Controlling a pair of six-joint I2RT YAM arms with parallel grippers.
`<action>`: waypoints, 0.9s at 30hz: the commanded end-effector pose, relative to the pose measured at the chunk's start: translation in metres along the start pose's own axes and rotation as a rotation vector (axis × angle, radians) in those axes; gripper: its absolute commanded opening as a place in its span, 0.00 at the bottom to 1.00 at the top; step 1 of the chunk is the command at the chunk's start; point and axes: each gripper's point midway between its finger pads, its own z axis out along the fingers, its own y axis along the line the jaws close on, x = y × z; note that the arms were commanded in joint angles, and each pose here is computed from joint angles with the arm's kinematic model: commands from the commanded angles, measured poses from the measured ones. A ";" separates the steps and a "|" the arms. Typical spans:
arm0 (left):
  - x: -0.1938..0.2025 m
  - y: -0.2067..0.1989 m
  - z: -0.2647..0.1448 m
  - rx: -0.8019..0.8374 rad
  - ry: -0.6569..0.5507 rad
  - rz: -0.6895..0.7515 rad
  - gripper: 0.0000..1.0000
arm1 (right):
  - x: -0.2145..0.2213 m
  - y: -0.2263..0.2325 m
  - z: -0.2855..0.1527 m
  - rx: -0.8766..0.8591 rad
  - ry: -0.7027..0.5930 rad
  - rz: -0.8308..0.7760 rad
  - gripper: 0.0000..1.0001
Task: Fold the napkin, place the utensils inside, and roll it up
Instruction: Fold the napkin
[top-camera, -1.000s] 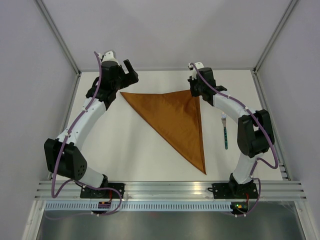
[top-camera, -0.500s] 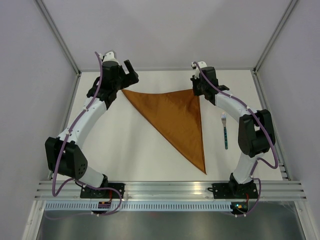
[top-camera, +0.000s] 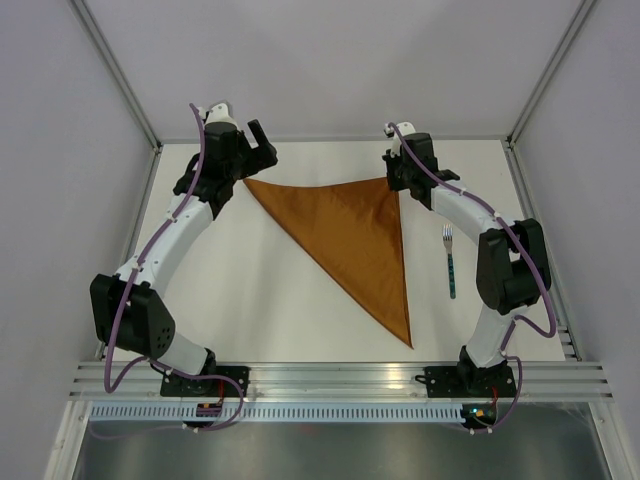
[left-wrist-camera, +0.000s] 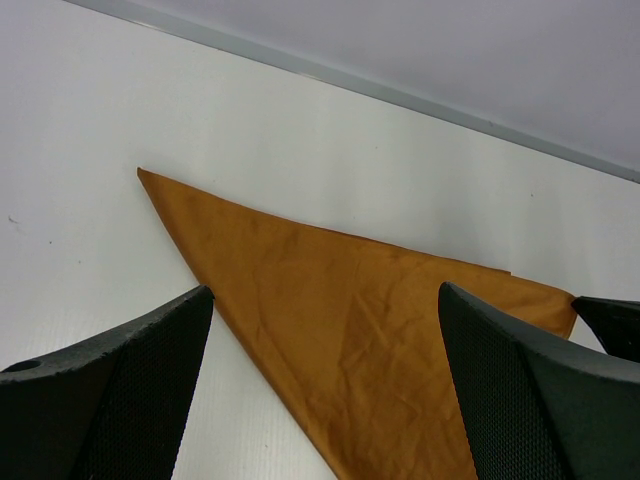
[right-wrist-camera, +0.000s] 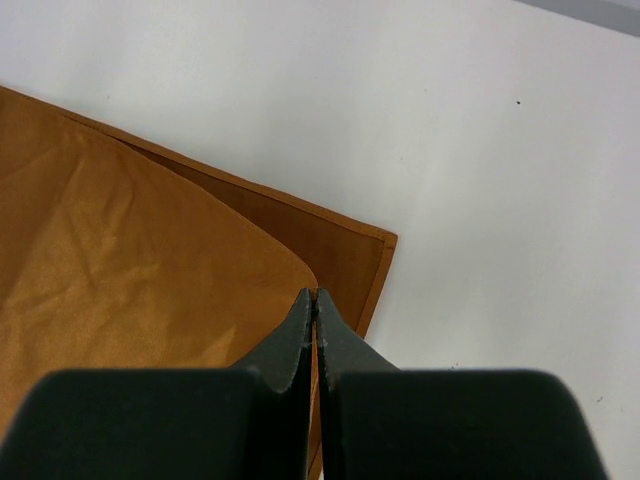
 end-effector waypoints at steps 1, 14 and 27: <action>-0.003 -0.002 0.006 0.015 -0.017 -0.039 0.97 | -0.032 -0.005 -0.003 0.012 -0.079 0.014 0.00; 0.000 -0.001 0.007 0.014 -0.009 -0.036 0.96 | -0.019 -0.006 0.011 0.016 -0.042 0.006 0.00; 0.013 0.000 0.019 0.022 0.024 -0.040 0.96 | 0.019 -0.011 0.025 0.042 0.052 0.011 0.09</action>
